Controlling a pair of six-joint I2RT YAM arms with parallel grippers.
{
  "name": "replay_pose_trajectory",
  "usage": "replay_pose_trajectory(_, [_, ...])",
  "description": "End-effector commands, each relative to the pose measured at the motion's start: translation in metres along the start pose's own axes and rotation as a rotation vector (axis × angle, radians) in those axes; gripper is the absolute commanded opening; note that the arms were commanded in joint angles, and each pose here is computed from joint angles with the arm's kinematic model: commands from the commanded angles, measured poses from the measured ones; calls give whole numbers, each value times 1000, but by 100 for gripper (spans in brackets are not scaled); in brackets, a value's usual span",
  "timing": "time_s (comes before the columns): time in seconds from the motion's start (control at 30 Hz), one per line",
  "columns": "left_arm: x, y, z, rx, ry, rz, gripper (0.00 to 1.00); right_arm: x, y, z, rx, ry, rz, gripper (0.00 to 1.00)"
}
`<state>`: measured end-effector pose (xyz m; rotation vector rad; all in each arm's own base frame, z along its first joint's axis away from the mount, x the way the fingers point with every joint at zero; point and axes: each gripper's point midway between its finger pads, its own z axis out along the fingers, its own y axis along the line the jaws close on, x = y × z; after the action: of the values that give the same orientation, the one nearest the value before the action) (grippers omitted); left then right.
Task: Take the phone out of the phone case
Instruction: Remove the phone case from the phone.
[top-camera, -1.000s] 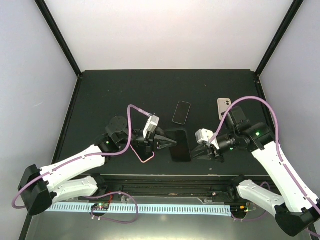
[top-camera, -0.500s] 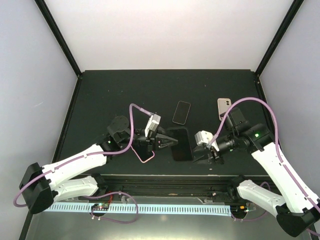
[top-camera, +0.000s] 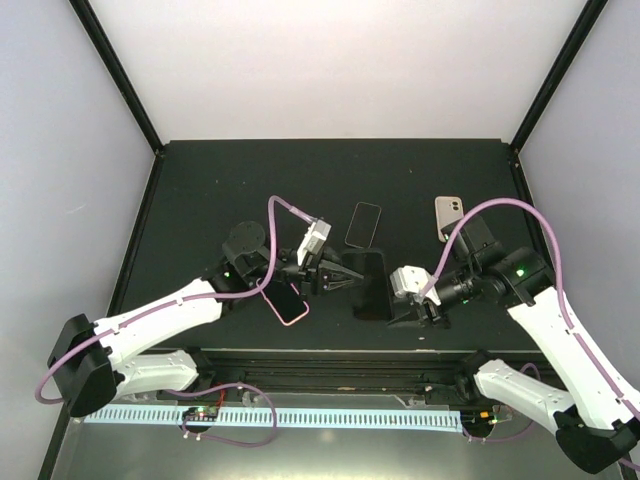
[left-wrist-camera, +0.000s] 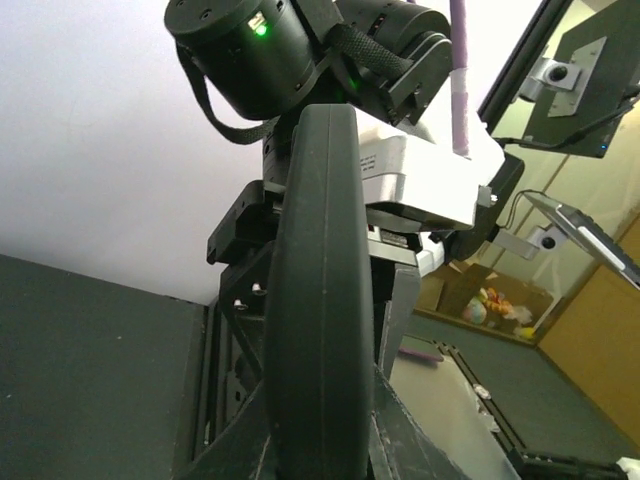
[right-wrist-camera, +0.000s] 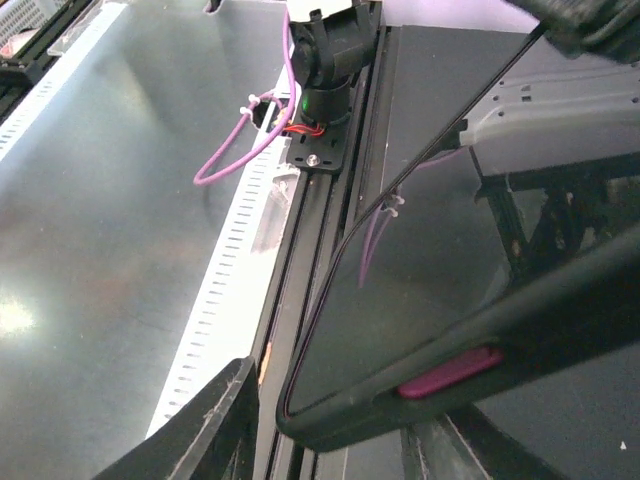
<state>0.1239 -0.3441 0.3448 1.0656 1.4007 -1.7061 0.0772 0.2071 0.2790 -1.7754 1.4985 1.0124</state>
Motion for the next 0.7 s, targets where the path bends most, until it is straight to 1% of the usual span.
replay_pose_trajectory(0.0, [-34,-31,0,93,-49,81,2,3,13,-5,-22,37,-64,41])
replay_pose_trajectory(0.13, [-32,-40,0,147,-16,60,2,5,18,-7,-27,48,-95,41])
replay_pose_trajectory(0.27, [-33,-43,1,160,-6,56,2,2,12,-9,7,46,-106,35])
replay_pose_trajectory(0.4, [-31,-42,1,155,-4,56,2,-3,11,-8,1,23,-101,32])
replay_pose_trajectory(0.43, [-31,-41,1,150,-4,58,2,-5,13,-8,-14,11,-96,37])
replay_pose_trajectory(0.5, [-30,-37,1,132,-3,61,1,-10,18,-9,-41,-12,-87,51])
replay_pose_trajectory(0.53, [-29,-36,1,125,-4,62,2,-11,21,-9,-51,-20,-82,55])
replay_pose_trajectory(0.6, [-30,-33,2,110,-11,67,1,-12,21,-9,-58,-24,-59,65])
replay_pose_trajectory(0.63, [-30,-32,2,106,-13,69,2,-11,18,-8,-51,-22,-33,68])
replay_pose_trajectory(0.67, [-30,-31,2,104,-14,70,1,-12,16,-8,-47,-19,-19,68])
